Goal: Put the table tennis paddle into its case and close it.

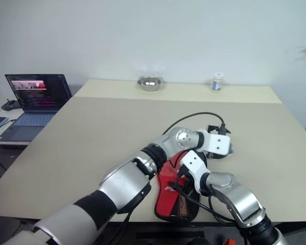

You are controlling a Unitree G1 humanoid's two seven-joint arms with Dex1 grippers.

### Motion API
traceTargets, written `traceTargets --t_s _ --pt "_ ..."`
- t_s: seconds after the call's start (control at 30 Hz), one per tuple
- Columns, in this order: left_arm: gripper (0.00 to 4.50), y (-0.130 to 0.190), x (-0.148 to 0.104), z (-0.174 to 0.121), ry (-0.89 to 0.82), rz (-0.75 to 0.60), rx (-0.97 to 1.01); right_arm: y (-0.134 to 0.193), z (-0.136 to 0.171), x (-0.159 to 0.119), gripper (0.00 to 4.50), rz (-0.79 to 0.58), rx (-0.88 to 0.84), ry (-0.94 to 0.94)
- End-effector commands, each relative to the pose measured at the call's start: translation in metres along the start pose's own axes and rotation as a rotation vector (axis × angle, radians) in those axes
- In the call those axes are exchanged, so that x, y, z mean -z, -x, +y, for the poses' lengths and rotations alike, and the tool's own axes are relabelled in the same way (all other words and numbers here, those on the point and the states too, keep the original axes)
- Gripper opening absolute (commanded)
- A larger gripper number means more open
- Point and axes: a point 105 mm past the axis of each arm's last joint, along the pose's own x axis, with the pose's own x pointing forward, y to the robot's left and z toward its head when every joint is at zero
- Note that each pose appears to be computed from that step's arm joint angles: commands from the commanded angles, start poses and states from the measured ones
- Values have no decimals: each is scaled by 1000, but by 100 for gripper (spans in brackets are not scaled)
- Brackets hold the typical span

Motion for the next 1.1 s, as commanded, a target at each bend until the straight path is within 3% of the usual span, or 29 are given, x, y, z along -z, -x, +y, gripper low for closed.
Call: traceTargets --t_s 0.03,0.23,0.37,0.47,0.73,0.87,1.1 --pt "449 26 17 43 66 33 -176 -2 -7 29 450 105 30 -112" --pt "449 84 70 79 203 147 -356 18 -11 -3 450 -6 64 -90" --pt "449 106 93 81 357 156 -421 30 -2 -17 450 -27 48 9" --pt "449 100 90 53 519 22 -266 49 5 -29 450 -66 0 59" --pt "449 102 58 30 529 -233 -36 109 8 -41 450 -89 -103 107" --pt "449 100 52 0 483 -254 136 134 -8 -46 450 -86 -20 142" --pt "449 96 63 -35 473 -200 239 149 -71 -54 450 -78 269 174"
